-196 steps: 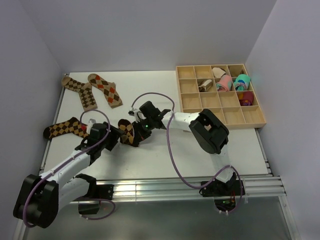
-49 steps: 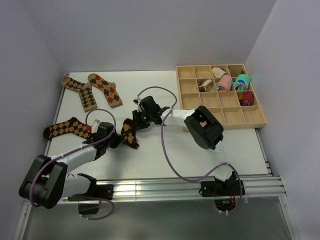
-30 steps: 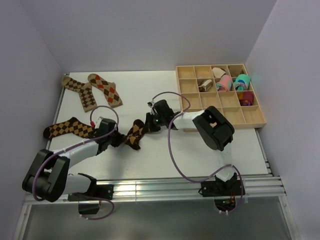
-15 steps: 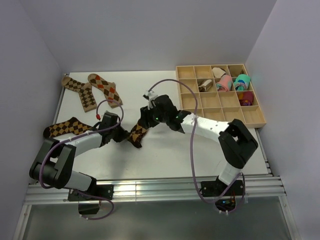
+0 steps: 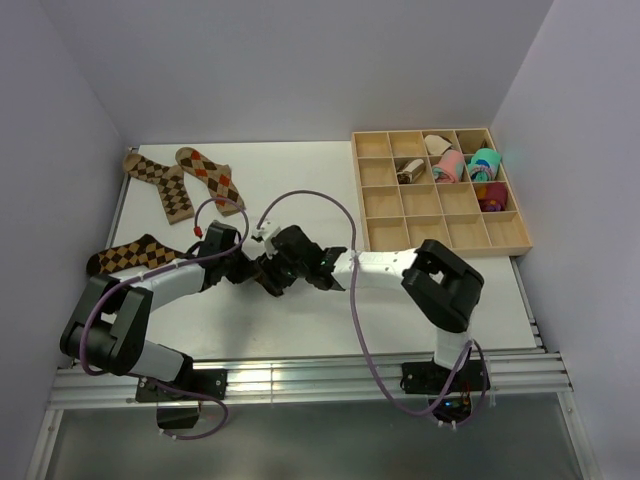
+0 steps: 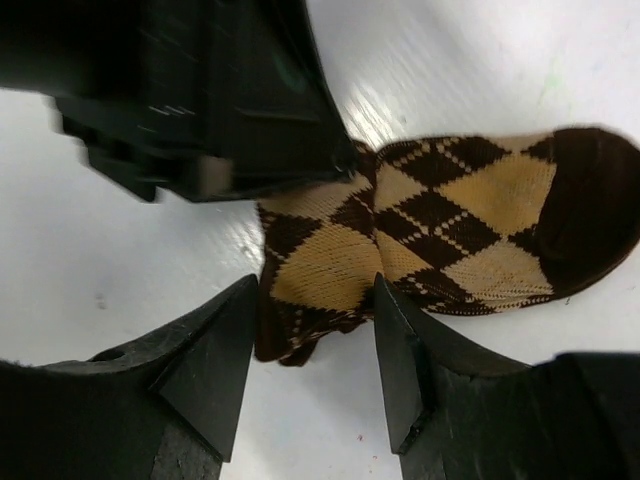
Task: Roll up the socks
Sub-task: Roll the sock at the center of the board.
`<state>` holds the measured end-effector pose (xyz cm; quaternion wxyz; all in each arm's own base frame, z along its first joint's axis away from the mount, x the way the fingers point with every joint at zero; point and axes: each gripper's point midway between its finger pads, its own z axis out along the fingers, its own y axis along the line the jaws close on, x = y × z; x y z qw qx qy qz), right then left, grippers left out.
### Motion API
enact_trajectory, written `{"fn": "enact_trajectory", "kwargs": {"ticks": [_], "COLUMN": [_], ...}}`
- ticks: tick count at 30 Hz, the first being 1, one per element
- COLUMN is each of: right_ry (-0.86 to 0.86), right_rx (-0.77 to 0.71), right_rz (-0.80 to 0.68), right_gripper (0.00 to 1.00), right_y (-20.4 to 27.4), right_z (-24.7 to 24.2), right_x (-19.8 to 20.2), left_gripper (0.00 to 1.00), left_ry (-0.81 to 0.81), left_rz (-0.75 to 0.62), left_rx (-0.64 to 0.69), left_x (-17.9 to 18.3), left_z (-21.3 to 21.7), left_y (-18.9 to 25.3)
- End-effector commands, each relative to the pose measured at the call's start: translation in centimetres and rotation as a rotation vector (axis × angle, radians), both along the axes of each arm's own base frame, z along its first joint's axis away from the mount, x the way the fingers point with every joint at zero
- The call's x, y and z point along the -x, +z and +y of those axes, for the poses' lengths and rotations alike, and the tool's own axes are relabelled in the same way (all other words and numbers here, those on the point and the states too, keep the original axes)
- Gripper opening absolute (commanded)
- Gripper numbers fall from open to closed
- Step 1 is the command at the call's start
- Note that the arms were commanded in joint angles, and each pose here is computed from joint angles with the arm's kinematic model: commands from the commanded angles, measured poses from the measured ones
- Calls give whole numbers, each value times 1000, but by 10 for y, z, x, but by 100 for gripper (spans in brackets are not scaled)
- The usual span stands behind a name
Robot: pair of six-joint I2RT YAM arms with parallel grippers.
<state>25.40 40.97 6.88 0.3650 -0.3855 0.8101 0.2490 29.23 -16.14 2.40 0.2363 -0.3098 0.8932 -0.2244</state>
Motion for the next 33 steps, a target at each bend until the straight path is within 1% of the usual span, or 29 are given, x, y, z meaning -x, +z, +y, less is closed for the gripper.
{"fn": "enact_trajectory", "kwargs": {"ticks": [1, 3, 5, 6, 8, 9, 11, 12, 14, 15, 17, 18, 20, 21, 22, 26, 30, 33], "right_ry": [-25, -29, -28, -26, -19, -27, -67, -55, -104, -80, -118, -94, -106, -117, -105, -97, -76, -78], "right_rx": [5, 18, 24, 22, -5, -9, -38, -53, -55, -75, -91, -118, -134, -144, -160, -131, -122, -93], "right_rz": [-29, -4, 25, 43, 113, 143, 217, 266, 348, 403, 489, 538, 622, 646, 667, 698, 708, 719], "right_gripper": [57, 52, 43, 28, 14, 2, 0, 0, 0, 0, 0, 0, 0, 0, 0, 0, 0, 0], "right_y": [-5, -18, -27, -30, -37, -42, -45, -46, -53, -52, -55, -51, -53, -51, -44, -37, -28, -31], "right_z": [4, 2, 1, 1, -1, -5, -13, -14, -23, -22, -27, -25, -27, -31, -28, -29, -22, -21], "right_x": [-13, -11, -8, -6, -1, 0, -4, -1, -6, -1, -6, -2, -1, -6, -7, -9, -15, -17], "left_gripper": [0, 0, 0, 0, 1, 6, 14, 23, 34, 42, 52, 63, 67, 73, 75, 77, 76, 76], "left_ry": [-34, -49, -61, -67, -79, -78, -77, -72, -65, -62, -53, -43, -35, -27, 4, 29, 17, 15], "left_rz": [161, 158, 157, 152, 138, 121, 94, 60, 32, -6, -25, -52, -84, -112, -141, -199, -187, -173], "left_rx": [-134, -118, -120, -120, -122, -119, -113, -103, -93, -79, -65, -48, -28, -12, -13, 41, 76, 91], "left_x": [38, 38, 38, 36, 34, 33, 30, 26, 25, 20, 22, 20, 21, 21, 17, 21, 24, 24], "left_z": [23, 20, 19, 18, 18, 17, 17, 16, 16, 14, 15, 14, 13, 14, 17, 17, 10, 6], "left_y": [-37, -36, -35, -33, -31, -27, -22, -15, -10, -2, 2, 9, 13, 20, 24, 30, 24, 20]}}
